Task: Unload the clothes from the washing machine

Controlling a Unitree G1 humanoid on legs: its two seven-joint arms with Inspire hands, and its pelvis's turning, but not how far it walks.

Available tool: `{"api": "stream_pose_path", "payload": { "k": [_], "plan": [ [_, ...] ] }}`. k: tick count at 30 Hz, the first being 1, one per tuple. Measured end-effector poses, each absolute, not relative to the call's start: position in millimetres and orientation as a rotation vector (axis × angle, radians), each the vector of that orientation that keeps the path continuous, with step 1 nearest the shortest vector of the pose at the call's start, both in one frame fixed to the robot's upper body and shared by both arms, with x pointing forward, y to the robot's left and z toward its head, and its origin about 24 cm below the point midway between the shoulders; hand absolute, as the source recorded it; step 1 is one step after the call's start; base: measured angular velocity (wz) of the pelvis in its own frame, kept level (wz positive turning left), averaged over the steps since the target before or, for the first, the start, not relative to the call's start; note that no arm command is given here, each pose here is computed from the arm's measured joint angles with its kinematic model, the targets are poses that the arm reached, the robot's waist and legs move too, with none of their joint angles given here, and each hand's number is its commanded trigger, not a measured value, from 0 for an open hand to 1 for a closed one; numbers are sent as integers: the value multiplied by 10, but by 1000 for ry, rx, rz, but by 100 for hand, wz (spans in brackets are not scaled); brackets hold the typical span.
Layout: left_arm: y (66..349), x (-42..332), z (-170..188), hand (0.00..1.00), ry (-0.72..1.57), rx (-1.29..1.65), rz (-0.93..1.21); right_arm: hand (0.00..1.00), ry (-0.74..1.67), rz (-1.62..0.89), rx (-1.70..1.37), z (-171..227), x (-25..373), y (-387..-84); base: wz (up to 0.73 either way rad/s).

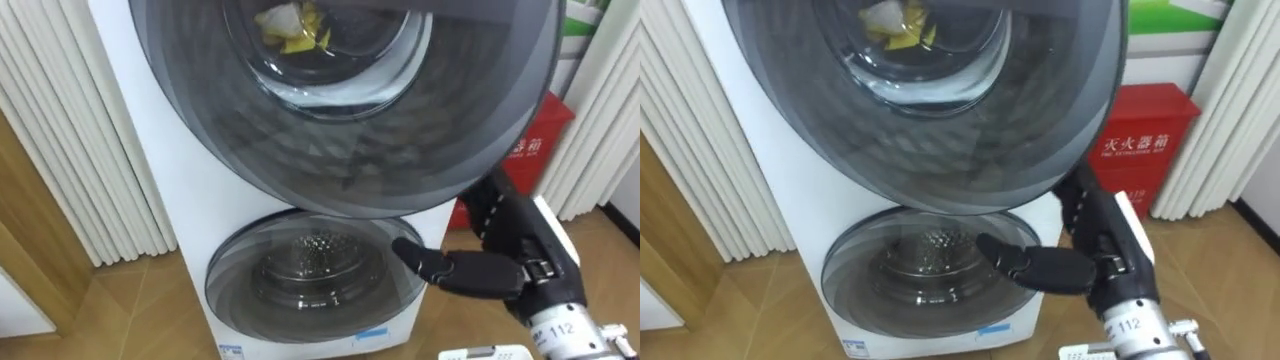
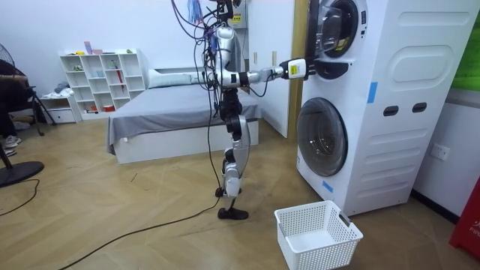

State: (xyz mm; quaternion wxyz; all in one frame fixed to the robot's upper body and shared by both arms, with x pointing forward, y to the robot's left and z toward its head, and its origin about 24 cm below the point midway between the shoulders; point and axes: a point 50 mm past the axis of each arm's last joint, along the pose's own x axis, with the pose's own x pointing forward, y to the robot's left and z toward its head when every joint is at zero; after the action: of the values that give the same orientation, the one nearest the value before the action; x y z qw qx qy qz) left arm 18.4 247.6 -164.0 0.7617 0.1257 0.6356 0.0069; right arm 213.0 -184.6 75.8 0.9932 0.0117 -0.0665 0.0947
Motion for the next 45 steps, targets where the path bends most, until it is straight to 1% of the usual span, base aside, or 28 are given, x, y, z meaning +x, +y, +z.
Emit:
{"api": "stream_pose_path", "payload": {
  "k": [6,14,23,28,32,34,42,45],
  "plan": [
    [2449,321,-1652,0,1362,318,-17,0,-136,275,61,744,2115,-1732,-21],
    [2443,353,-1655,0,1357,328,-38,0,-130,347,77,728,2101,-1652,-3],
    [2427,408,-1654,0,1344,369,-75,0,-109,413,30,685,2081,-1504,-2],
    [2433,478,-1645,0,1326,378,-71,0,-108,519,-27,703,2069,-1318,3],
    [2465,513,-1633,0,1314,381,-58,0,-113,677,-70,730,1984,-1081,24],
    [2473,509,-1632,0,1316,383,-53,0,-123,708,-96,752,1970,-1042,25],
    [2514,607,-1606,0,1290,398,-50,0,-150,861,-153,884,2080,-729,21],
    [2522,611,-1603,0,1288,401,-47,0,-163,912,-168,928,2097,-659,32]
  ]
}}
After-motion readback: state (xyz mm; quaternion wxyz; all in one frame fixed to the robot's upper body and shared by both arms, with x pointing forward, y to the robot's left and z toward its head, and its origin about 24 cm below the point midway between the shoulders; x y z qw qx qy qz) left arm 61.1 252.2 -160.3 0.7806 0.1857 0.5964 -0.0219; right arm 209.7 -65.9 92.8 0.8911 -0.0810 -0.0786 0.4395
